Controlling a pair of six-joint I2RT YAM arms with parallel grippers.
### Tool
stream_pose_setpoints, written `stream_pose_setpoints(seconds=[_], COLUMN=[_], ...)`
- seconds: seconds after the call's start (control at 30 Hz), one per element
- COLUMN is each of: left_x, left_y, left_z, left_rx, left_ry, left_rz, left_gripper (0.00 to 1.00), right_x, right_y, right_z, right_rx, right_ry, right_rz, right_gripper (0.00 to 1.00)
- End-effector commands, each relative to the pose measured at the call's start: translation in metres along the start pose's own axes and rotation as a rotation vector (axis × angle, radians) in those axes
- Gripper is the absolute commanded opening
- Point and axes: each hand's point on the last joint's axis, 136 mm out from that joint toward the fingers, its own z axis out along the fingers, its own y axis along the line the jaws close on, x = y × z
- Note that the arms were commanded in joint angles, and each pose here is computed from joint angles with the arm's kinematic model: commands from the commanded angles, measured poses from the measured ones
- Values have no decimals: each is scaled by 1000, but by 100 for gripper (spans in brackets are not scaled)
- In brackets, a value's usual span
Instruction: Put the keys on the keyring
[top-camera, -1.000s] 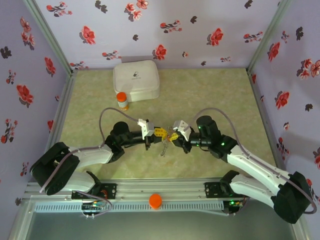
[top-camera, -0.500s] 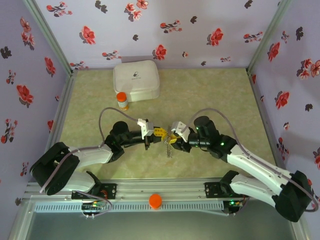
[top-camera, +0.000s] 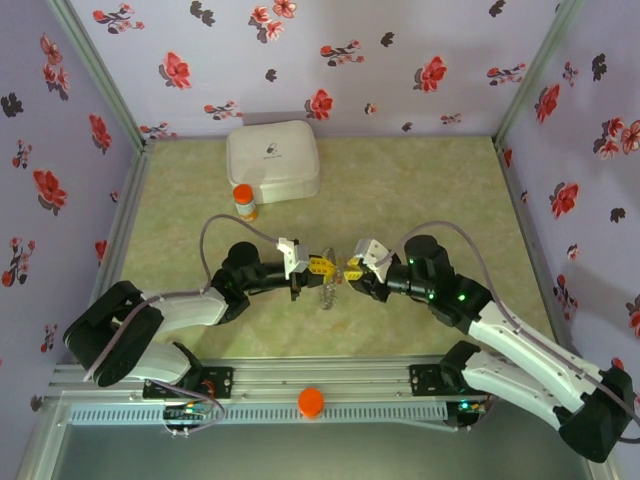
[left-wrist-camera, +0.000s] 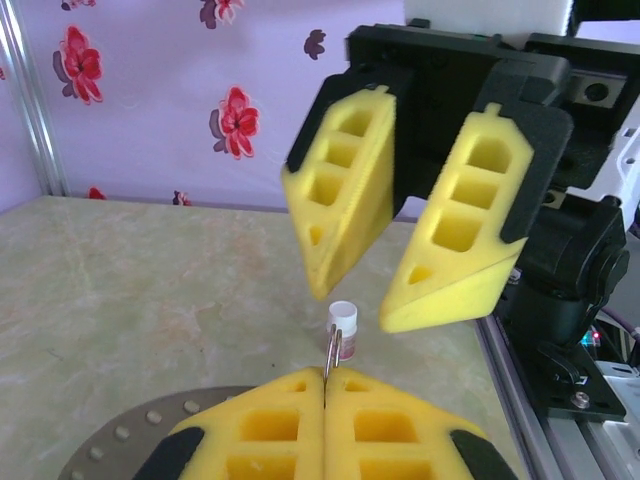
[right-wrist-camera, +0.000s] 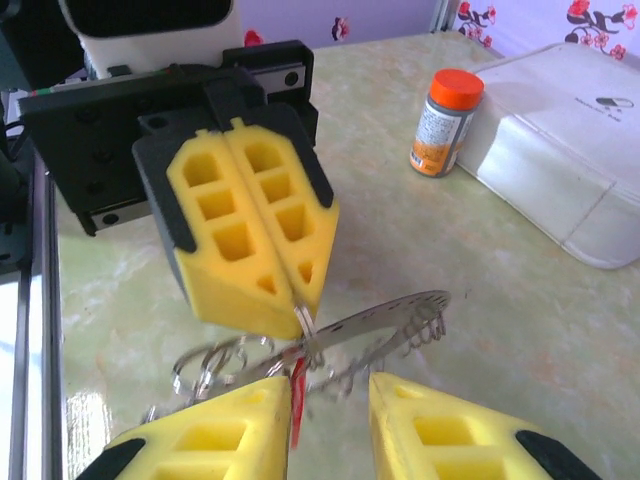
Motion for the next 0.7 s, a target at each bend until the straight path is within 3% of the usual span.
stream_pose_setpoints(seconds=[0.0,0.37,0.5,0.53,0.57,0.67], left_x=[-26,-26,-25,-23,-20,-3], left_y=[0,0,2,3,7,10], left_z=[3,4,4,4,4,0], left_rx=[29,38,27,15,-6,-34], left_ry=[-71,-71,-69,-63,-52,12], left_rz=[50,46,45,35,26,40], left_gripper=[0,0,0,9,26,35], right_x=[-16,-5,-5,-5,-6,-3], right_y=[-2,11,16,16,15,4], right_z=[6,13,15,15,15,14], right_rx=[-12,-99,-136,-142,-139,-75], right_ry=[-68,-29,-12,-6,3,48], right_rz=[-1,1,2,-4,-13,-40], right_gripper=[27,13,1,0,0,0])
